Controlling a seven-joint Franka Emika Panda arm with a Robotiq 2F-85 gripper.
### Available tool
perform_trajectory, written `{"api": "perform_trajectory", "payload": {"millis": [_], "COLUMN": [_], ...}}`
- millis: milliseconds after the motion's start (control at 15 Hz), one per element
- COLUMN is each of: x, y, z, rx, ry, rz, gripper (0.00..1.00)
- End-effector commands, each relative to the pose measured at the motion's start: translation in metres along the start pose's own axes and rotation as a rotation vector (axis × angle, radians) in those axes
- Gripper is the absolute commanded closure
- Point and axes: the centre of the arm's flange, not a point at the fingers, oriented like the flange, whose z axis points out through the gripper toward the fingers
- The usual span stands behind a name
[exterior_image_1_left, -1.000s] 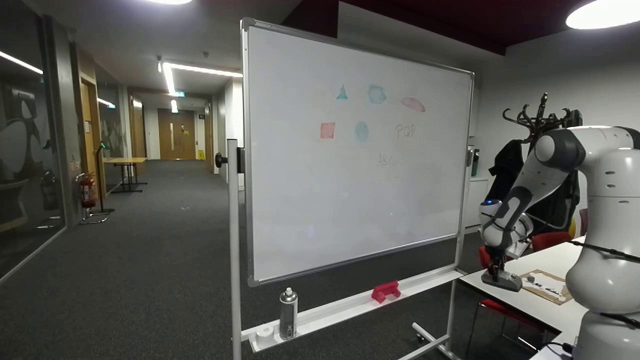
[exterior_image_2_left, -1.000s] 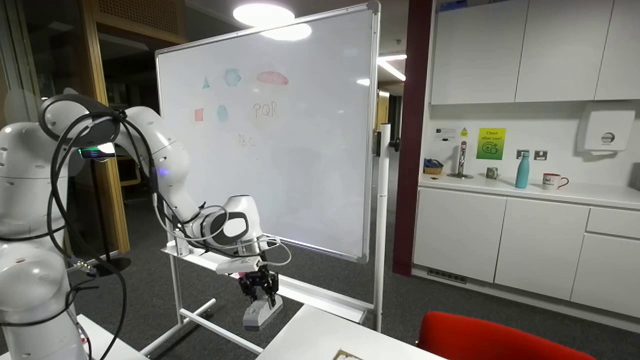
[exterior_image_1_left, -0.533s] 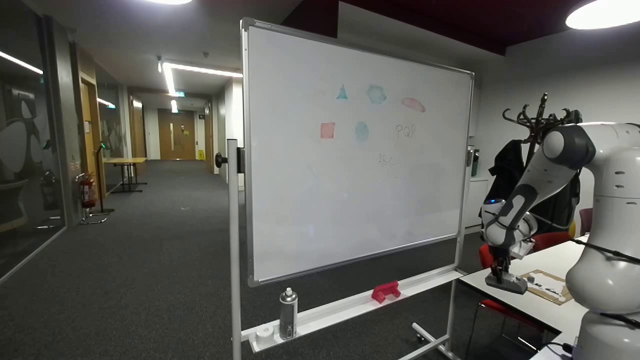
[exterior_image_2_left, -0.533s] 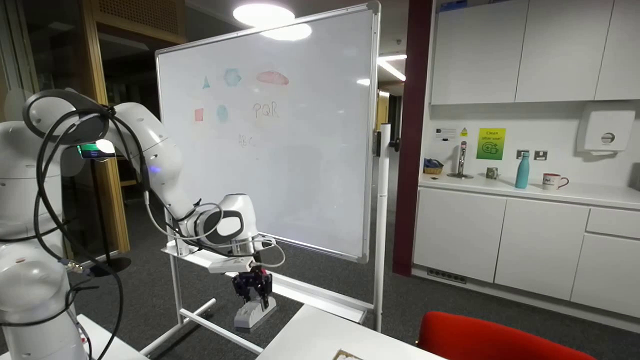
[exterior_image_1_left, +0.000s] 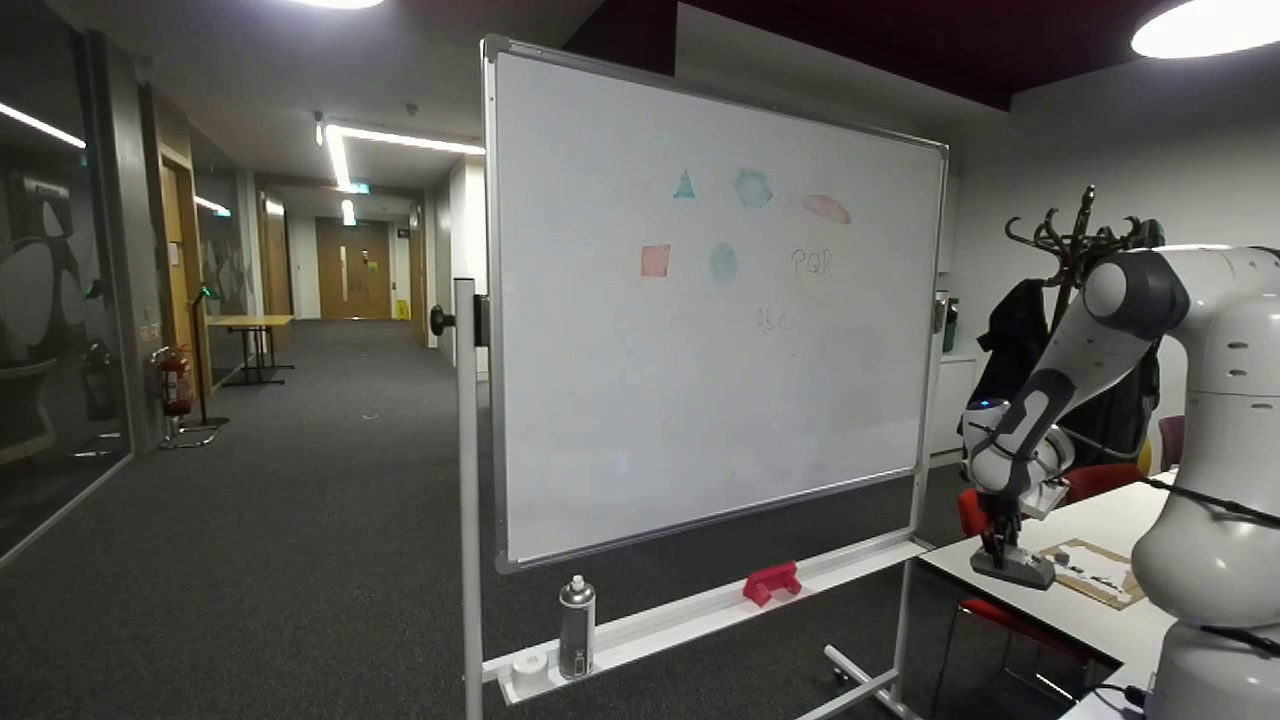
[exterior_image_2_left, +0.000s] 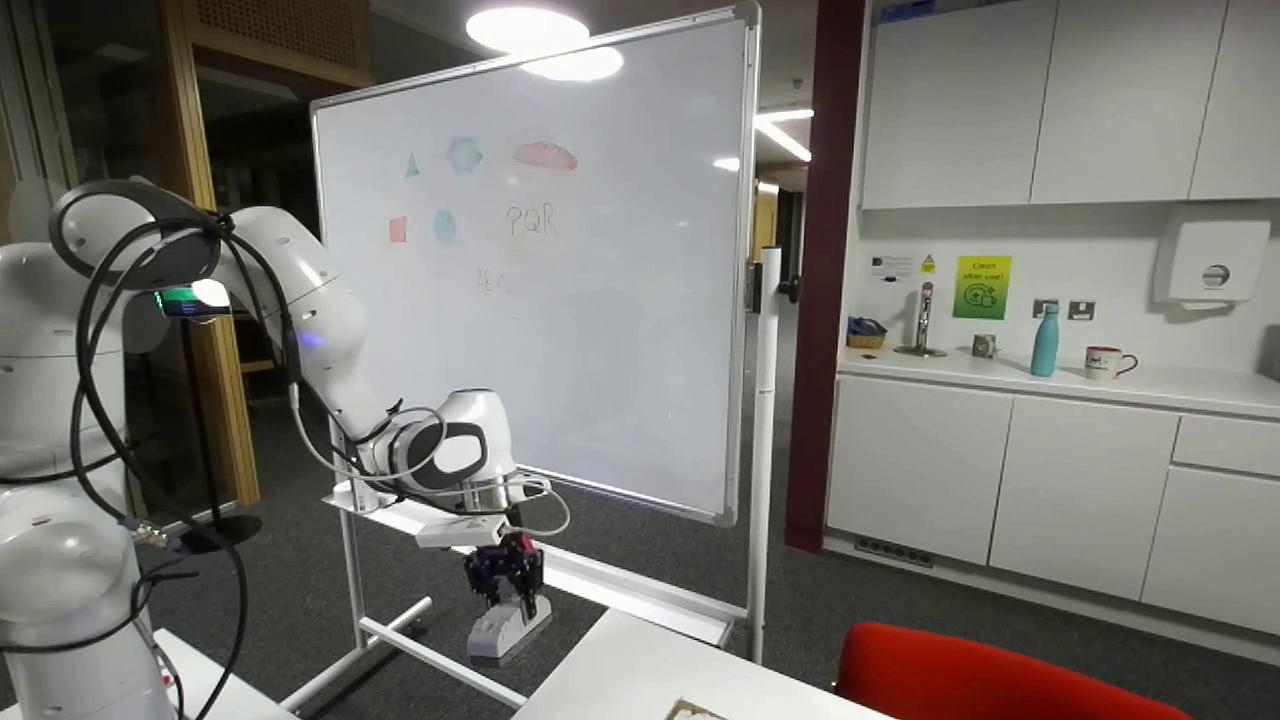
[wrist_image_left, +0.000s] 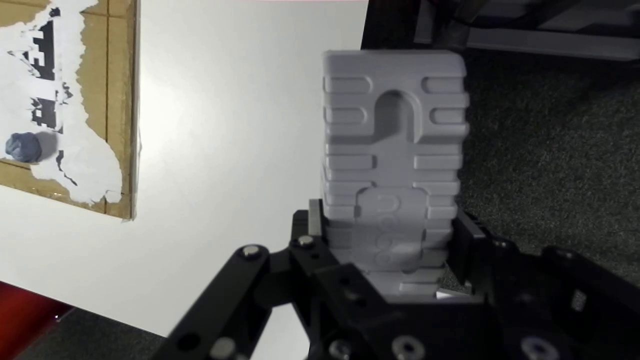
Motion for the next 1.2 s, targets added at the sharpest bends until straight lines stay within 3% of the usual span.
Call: {"api": "perform_trajectory", "payload": {"millis": [0,1000,1067,1133], "x": [0.0000,0.0000,0.0030,0.0045], "y": [0.0000,0.0000,-0.0045,-0.0089], "z": [0.0000,0.0000,-0.0038,-0.0078], "rx": [0.000,0.000,-0.010,-0.011], "ry": [0.000,0.000,0.013,0.016], "rz": [0.000,0.000,-0.003,-0.012], "gripper": [0.42,0.42,0.67,0.67]}}
